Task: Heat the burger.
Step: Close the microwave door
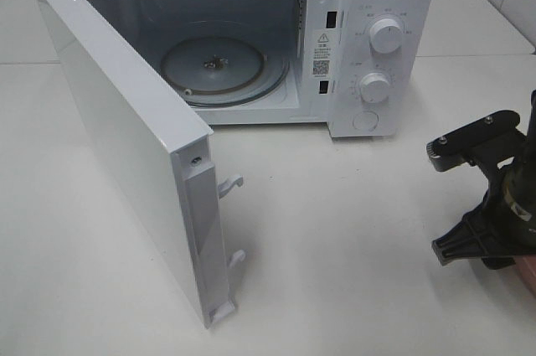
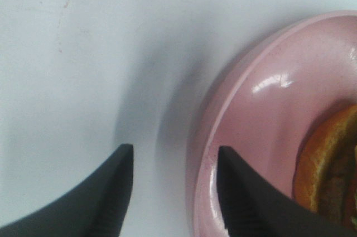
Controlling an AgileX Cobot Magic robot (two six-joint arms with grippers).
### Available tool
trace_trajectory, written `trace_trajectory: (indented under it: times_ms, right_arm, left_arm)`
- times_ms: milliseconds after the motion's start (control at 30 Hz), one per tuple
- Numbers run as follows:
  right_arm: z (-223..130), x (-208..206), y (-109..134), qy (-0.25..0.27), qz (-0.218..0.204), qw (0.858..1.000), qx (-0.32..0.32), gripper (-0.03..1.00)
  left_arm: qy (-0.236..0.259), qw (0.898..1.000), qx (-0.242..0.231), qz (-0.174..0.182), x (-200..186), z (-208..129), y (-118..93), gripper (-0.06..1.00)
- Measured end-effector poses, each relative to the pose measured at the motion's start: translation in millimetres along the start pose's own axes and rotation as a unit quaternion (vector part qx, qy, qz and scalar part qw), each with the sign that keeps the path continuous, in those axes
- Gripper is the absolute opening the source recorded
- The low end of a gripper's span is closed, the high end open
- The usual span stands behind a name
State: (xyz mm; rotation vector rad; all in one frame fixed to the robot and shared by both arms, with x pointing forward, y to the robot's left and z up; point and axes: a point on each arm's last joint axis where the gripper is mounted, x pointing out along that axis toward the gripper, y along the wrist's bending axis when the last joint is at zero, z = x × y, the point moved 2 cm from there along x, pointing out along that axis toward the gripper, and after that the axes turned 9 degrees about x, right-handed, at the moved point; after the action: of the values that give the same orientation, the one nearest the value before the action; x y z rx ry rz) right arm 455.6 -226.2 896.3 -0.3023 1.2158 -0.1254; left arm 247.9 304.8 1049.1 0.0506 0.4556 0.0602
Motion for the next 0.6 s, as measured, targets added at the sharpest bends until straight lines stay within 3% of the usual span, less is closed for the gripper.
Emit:
trace_trajectory:
  times_ms: [300, 533, 600]
  right_arm:
    - [7.7, -40.3, -12.6, -0.074, 0.038, 0.996, 0.012, 0.74]
    - [3.2, -65.9, -17.1, -0.097, 0.085, 0.991, 0.029, 0.78]
    - [-1.6, -80.2, -15.1, -0.079, 0.122, 0.989, 0.029, 0.78]
  left_arm:
    - [0.000, 1.000, 0.000, 0.000, 0.0, 0.0, 0.0, 0.99]
    - [0.000, 1.000, 0.000, 0.000, 0.0, 0.0, 0.0, 0.99]
    - [0.000, 1.000, 0.000, 0.000, 0.0, 0.0, 0.0, 0.99]
